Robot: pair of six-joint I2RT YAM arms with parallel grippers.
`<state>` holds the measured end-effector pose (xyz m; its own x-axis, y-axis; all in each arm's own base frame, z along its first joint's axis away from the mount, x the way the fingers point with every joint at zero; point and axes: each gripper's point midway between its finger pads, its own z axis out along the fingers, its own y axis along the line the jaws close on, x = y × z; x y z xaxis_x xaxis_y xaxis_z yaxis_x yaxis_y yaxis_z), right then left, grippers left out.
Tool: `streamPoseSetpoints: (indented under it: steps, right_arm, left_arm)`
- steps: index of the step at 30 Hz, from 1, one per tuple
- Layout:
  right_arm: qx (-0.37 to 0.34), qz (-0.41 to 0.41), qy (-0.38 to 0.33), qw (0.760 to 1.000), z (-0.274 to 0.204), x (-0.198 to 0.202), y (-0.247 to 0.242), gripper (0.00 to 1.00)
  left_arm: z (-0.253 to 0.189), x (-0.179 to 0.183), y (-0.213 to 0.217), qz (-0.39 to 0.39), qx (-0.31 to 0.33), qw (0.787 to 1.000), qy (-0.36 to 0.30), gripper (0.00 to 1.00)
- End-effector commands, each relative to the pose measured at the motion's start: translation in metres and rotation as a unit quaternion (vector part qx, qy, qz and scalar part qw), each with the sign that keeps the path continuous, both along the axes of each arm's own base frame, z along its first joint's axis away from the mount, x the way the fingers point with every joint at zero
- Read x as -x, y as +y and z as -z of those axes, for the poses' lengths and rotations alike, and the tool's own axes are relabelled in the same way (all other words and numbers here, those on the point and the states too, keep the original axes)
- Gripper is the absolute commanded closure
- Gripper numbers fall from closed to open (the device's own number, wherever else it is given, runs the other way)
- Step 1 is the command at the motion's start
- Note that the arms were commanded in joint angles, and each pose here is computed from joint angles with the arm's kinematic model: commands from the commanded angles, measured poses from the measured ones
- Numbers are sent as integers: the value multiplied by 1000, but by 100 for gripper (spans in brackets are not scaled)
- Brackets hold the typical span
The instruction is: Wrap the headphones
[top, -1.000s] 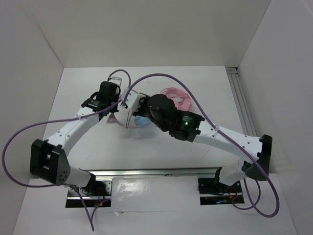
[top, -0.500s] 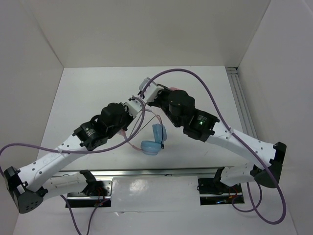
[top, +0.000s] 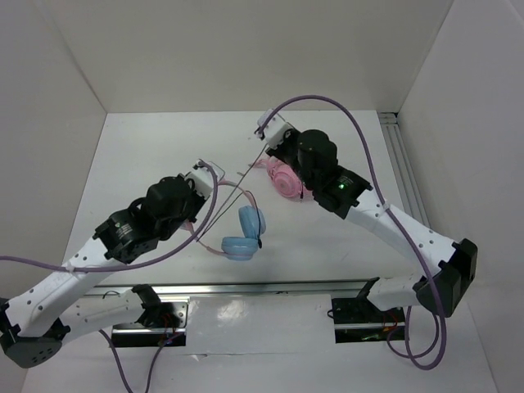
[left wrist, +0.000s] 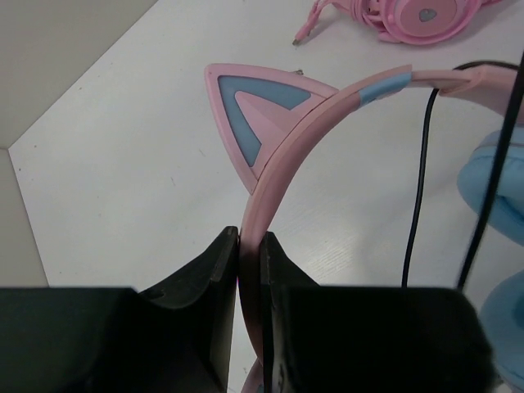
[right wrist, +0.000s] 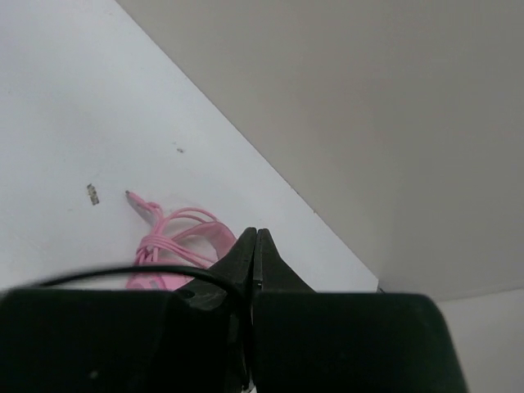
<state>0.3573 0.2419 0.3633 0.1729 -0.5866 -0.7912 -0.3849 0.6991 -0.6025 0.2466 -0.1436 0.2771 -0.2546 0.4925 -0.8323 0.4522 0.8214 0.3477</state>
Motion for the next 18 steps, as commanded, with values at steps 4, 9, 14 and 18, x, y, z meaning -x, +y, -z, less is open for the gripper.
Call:
streamPoseSetpoints:
  steps: [4, 9, 14, 18]
  right_arm:
    - [-102, 3, -16, 995, -22, -24, -9, 100]
    - [-111, -13, 0, 994, -13, -31, 3, 100]
    - [-122, -6, 14, 992, 4, -42, 0, 100]
    - [-138, -20, 31, 990, 19, -47, 1, 100]
  left_arm:
    - [-29, 16, 12, -6, 36, 999, 2, 100]
    - [-43, 19, 14, -14, 61, 998, -6, 100]
    - [-73, 22, 25, -35, 88, 995, -30, 100]
    - [-90, 22, 44, -95, 100, 990, -34, 100]
